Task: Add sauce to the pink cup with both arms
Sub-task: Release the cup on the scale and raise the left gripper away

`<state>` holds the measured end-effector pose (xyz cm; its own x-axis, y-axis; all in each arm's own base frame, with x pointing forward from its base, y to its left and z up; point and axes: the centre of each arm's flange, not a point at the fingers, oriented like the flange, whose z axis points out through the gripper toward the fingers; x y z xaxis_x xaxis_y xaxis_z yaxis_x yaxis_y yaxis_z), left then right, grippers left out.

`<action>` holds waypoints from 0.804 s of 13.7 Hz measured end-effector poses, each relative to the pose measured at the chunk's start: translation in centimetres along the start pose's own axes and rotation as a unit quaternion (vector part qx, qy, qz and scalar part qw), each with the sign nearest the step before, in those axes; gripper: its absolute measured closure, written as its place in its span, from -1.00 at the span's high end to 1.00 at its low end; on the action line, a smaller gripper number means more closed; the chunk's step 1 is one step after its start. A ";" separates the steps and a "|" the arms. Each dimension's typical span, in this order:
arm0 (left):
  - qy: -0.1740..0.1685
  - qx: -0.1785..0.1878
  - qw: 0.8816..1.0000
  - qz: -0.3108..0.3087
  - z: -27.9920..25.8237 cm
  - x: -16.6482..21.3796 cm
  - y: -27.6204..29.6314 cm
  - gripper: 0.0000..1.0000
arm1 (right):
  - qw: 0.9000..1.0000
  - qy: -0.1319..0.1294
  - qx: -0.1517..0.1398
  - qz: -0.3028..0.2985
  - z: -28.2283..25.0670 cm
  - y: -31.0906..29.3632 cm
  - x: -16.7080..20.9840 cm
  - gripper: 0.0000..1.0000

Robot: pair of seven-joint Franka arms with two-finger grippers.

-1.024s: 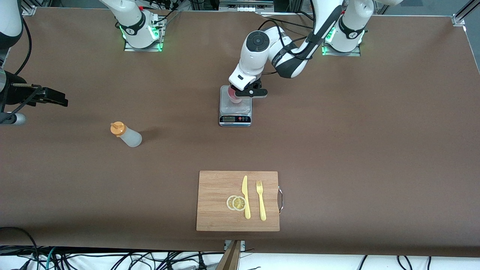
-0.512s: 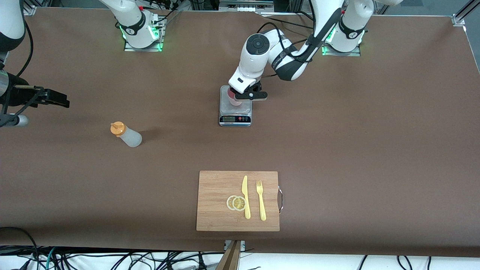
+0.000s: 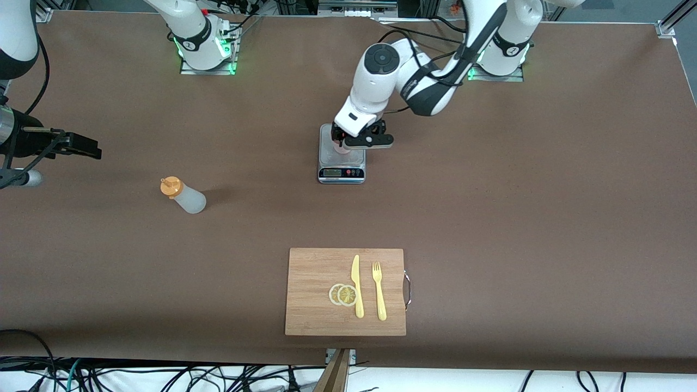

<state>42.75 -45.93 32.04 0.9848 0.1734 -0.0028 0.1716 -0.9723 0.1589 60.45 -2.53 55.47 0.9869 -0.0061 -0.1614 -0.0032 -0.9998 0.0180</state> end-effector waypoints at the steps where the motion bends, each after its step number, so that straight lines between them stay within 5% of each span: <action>1: 0.003 0.011 1.000 0.003 -2.0 1.5 -1.3 1.00 | 1.000 0.002 0.000 0.003 0.2 0.4 0.3 1.00; 7: 0.020 0.056 0.997 0.039 -12.0 8.9 -10.3 1.00 | 1.000 0.005 -0.002 0.000 0.8 0.9 0.9 1.00; 11: 0.008 0.086 0.993 0.074 -16.4 12.3 -17.1 1.00 | 0.989 0.008 -0.003 -0.148 2.1 3.5 1.8 1.00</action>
<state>51.49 -24.64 45.53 0.9993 0.0275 0.0238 0.0279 -0.9995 -0.0148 61.84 -6.12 53.19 0.9467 0.2872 -0.1455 0.2870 -0.9576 -0.0227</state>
